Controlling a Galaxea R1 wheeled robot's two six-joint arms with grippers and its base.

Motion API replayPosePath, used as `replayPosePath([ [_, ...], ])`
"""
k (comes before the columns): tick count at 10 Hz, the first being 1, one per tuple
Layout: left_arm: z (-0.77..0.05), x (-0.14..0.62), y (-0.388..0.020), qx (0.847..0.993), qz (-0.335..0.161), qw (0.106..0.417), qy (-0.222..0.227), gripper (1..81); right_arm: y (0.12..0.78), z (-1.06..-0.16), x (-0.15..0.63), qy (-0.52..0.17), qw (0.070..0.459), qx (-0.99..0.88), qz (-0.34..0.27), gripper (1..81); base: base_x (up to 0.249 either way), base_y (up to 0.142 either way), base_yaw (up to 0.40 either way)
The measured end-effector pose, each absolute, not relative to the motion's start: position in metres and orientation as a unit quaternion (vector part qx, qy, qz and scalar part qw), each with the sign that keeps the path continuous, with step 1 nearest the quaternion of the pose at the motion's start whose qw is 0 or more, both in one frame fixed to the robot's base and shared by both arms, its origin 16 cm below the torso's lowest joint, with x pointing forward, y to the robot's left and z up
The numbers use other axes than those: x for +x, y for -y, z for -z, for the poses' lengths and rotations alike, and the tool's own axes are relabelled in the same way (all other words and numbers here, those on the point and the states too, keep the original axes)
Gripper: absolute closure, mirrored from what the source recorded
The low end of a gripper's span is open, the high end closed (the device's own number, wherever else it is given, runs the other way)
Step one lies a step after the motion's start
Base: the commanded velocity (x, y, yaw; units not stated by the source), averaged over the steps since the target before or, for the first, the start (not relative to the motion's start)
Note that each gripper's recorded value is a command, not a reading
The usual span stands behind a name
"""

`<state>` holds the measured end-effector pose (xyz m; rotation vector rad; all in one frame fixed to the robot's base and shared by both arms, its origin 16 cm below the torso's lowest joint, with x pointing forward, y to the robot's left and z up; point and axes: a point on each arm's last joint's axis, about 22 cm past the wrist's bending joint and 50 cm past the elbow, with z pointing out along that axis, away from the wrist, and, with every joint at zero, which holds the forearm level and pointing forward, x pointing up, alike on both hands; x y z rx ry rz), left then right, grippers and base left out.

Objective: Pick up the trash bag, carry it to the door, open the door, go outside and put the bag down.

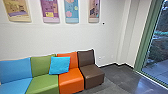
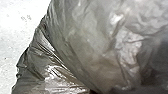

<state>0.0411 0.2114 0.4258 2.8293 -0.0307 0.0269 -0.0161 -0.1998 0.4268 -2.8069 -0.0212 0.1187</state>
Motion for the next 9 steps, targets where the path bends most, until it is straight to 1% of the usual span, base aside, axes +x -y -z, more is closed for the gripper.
replayPosePath([
  [9,-0.4257,0.0411,-0.2123,0.988,-0.009,0.154,0.011,81.1,0.1989,-0.4268,-0.0188,0.007,0.166,-0.985,-0.043,1.0,0.0,0.0,-0.337],
])
